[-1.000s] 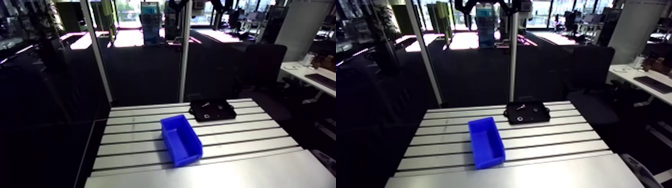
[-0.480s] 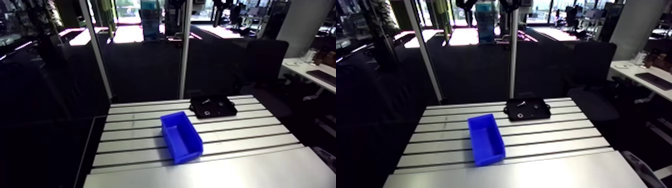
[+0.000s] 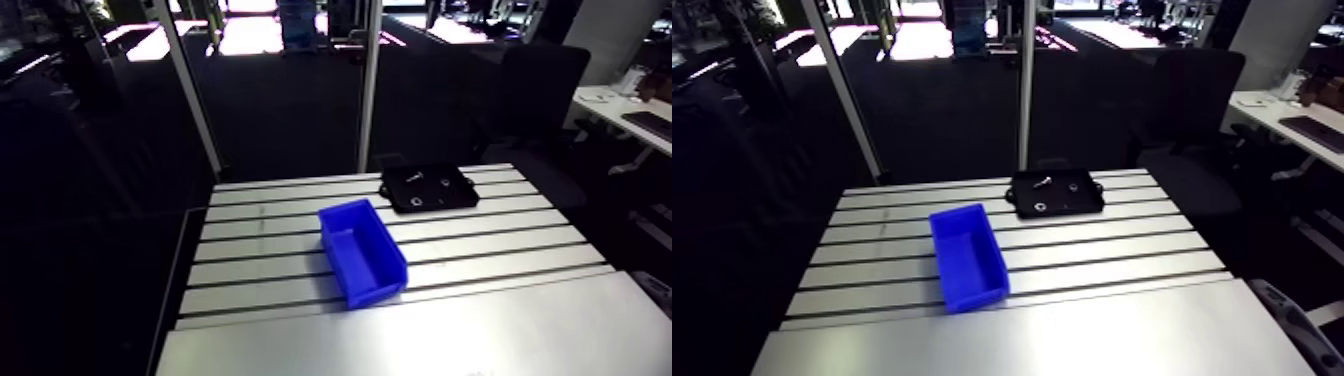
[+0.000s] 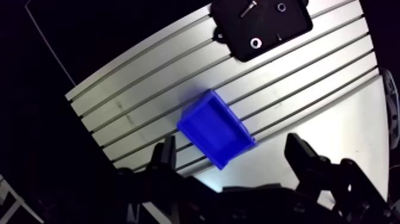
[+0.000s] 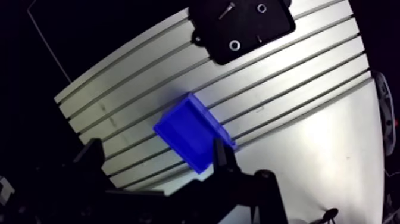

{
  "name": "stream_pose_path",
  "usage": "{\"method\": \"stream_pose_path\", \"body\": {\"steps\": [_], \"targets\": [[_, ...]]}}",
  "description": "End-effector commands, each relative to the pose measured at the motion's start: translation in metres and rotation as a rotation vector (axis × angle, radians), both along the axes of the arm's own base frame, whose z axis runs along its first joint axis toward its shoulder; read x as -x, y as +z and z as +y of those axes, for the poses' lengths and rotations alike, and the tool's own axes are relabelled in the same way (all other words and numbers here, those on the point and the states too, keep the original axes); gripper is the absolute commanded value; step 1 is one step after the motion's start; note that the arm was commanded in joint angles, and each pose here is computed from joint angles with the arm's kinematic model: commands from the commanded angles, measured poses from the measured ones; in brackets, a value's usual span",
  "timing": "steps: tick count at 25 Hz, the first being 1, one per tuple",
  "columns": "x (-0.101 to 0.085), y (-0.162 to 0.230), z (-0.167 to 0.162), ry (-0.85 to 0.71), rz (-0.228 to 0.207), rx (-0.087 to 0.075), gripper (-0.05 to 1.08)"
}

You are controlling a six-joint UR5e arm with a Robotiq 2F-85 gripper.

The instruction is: Pick up the M10 bolt from the tray and put it into the blue bin.

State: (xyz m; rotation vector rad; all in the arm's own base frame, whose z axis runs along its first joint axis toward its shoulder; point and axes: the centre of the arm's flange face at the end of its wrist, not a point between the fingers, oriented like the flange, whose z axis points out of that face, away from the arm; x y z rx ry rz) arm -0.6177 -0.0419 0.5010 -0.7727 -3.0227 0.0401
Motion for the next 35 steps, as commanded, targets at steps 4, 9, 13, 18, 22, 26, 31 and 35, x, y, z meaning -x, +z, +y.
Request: {"method": "stream_pose_path", "body": {"steps": [4, 9, 13, 18, 22, 26, 31, 35], "targets": [[0.027, -0.036, 0.03, -0.27, -0.02, 0.006, 0.01], [0.036, -0.052, 0.054, -0.356, -0.024, 0.003, 0.01], [0.04, -0.067, 0.071, -0.385, -0.049, -0.003, 0.01], [0.046, -0.078, 0.087, -0.405, -0.042, -0.006, 0.01], [0.048, -0.083, 0.09, -0.41, -0.045, -0.006, 0.01], [0.049, -0.086, 0.091, -0.41, -0.05, -0.005, 0.01], [0.051, -0.089, 0.091, -0.41, -0.053, -0.005, 0.01], [0.053, -0.092, 0.092, -0.416, -0.039, -0.006, 0.01]]}}
